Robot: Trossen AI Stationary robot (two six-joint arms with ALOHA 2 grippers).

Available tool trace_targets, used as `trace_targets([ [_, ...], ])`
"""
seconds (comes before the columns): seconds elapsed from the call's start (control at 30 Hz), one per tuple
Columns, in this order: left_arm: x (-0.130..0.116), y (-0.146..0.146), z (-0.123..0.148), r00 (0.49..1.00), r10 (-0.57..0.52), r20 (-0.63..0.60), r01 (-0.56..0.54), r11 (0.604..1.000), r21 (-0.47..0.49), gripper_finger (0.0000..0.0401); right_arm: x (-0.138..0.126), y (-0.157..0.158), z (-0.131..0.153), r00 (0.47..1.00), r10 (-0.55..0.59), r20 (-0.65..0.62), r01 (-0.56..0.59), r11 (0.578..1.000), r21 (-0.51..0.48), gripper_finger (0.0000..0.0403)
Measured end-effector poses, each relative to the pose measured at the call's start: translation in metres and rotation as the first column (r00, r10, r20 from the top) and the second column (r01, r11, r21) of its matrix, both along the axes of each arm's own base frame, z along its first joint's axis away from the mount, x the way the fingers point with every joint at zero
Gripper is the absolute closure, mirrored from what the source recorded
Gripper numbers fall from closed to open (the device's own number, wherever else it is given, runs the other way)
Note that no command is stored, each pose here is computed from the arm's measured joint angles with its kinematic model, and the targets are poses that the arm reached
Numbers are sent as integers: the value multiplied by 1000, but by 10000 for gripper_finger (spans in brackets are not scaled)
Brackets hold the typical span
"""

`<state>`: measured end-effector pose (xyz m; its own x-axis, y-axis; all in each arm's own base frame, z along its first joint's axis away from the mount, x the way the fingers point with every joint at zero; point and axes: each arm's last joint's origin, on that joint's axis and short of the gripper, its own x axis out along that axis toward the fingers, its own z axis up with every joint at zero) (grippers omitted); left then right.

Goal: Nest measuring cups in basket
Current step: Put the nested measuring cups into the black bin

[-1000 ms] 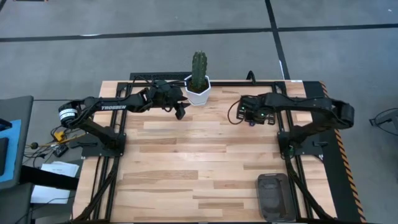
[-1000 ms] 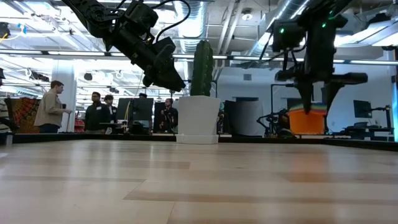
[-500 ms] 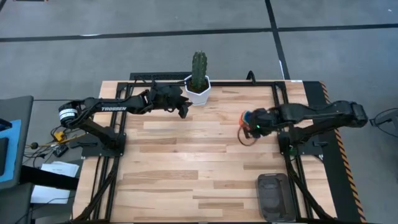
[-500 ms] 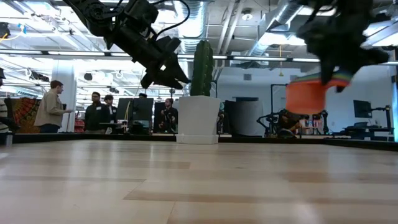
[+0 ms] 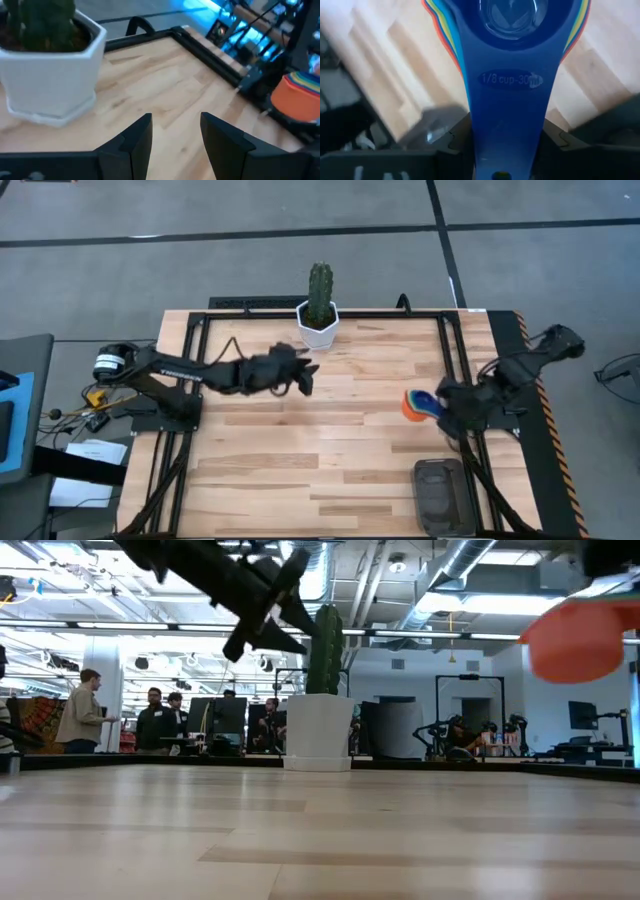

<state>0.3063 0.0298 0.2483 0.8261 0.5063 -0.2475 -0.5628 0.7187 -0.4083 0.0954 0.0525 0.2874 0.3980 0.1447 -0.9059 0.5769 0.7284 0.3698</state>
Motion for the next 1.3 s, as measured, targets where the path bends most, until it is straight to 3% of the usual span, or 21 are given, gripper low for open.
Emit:
trace_targets([
  [0.17, 0, -37, 1, 997, 35, 66, -31, 997, -66, 246, -14, 12, 2, 979, 203, 26, -203, 979, -5, 252],
  [0.33, -3, -60, 1, 996, 24, 82, -19, 998, -67, 246, -19, 28, 0, 921, 389, 13, -389, 921, -34, 247],
  [0.47, 0, -67, 0, 994, 17, 105, -10, 998, -66, 246, -22, 41, -2, 883, 469, 4, -469, 883, -35, 256],
  [0.73, 40, -91, -5, 979, -101, 177, 107, 994, -25, 246, -32, 67, -6, 778, 628, -4, -628, 778, -14, 247],
  [0.93, 83, -119, -10, 975, -130, 181, 137, 990, -28, 246, -45, 78, -9, 632, 775, -19, -775, 630, -44, 257],
  [1.03, 103, -132, -7, 973, -89, 213, 97, 995, -25, 246, -50, 82, -11, 540, 841, -30, -840, 536, -84, 250],
  [1.13, 118, -142, -8, 982, -89, 167, 87, 996, 15, 246, -52, 85, -14, 453, 889, -68, -888, 443, -126, 245],
  [1.3, 131, -152, 5, 986, -89, 139, 91, 996, -8, 246, -50, 94, -21, 301, 947, -116, -942, 276, -189, 253],
])
